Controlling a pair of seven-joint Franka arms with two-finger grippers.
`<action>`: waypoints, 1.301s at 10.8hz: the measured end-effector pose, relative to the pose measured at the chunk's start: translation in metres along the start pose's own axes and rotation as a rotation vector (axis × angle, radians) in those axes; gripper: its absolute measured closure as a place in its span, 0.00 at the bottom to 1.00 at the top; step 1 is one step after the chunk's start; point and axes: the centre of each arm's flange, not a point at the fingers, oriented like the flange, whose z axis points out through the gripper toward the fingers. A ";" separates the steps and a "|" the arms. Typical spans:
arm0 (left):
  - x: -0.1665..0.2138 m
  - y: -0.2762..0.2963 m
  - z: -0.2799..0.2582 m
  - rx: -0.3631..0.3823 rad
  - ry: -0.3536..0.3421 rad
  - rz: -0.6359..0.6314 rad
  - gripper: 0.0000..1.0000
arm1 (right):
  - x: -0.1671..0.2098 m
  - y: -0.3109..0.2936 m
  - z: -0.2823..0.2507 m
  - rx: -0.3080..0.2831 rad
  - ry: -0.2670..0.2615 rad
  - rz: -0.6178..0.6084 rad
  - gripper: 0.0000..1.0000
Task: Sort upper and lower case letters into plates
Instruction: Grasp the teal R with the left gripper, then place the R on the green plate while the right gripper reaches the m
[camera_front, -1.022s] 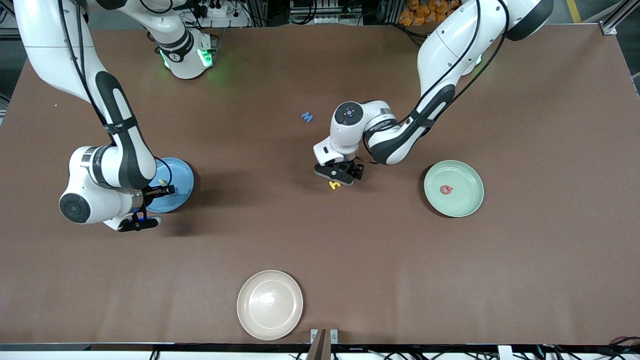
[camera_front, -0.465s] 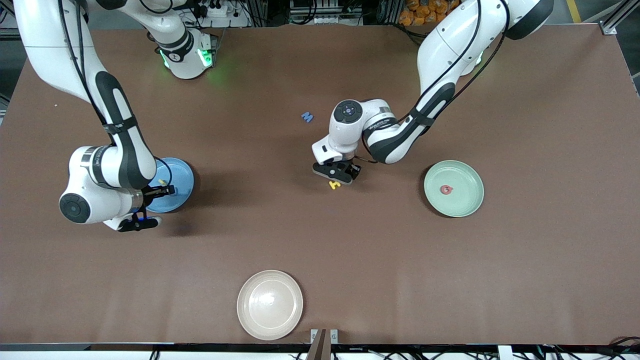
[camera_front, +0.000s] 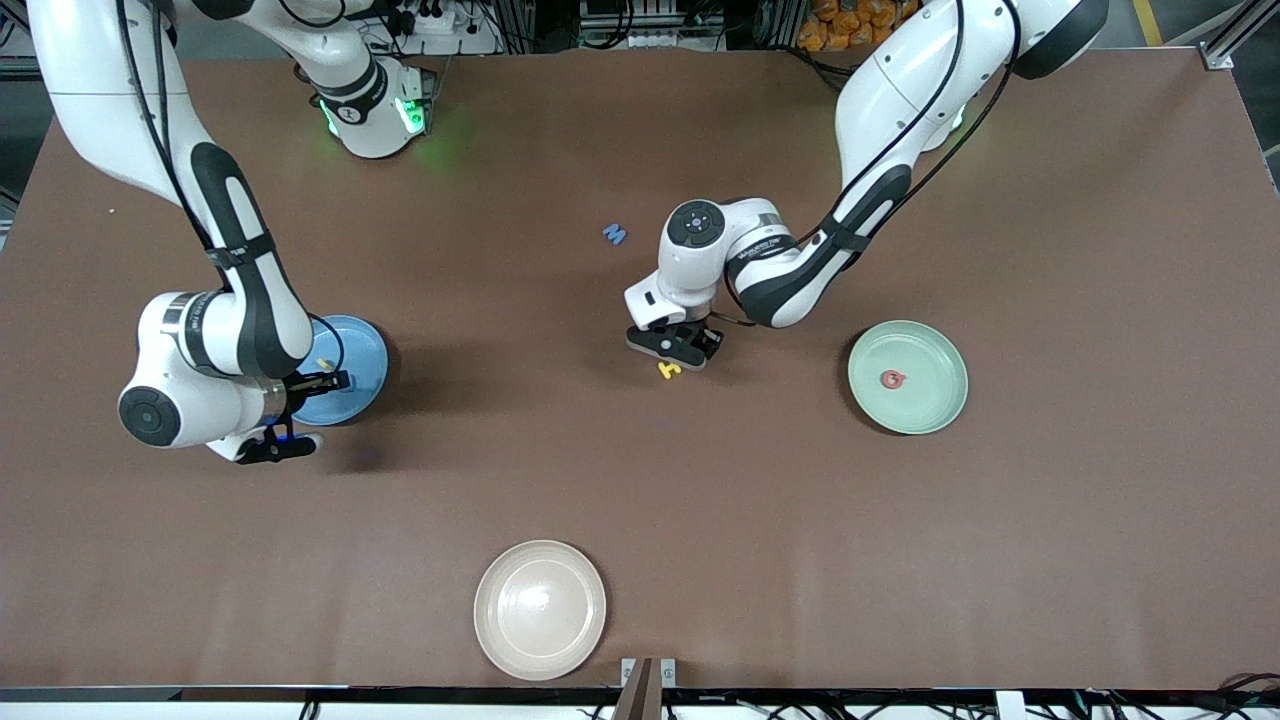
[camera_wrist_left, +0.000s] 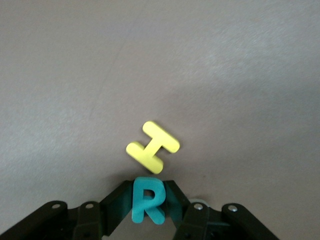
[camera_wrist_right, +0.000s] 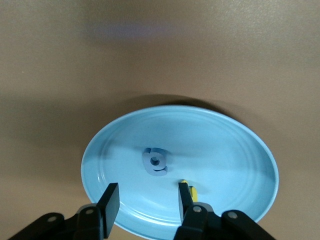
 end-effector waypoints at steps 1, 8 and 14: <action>0.000 -0.005 -0.005 0.025 -0.034 -0.015 0.65 | 0.000 -0.001 0.000 0.002 0.000 0.006 0.45; 0.026 -0.121 -0.056 0.105 -0.184 -0.034 0.65 | 0.006 -0.185 -0.009 0.012 0.008 0.200 0.43; -0.008 -0.284 -0.070 0.048 -0.258 -0.029 0.65 | -0.039 -0.372 0.012 0.018 0.050 0.310 0.26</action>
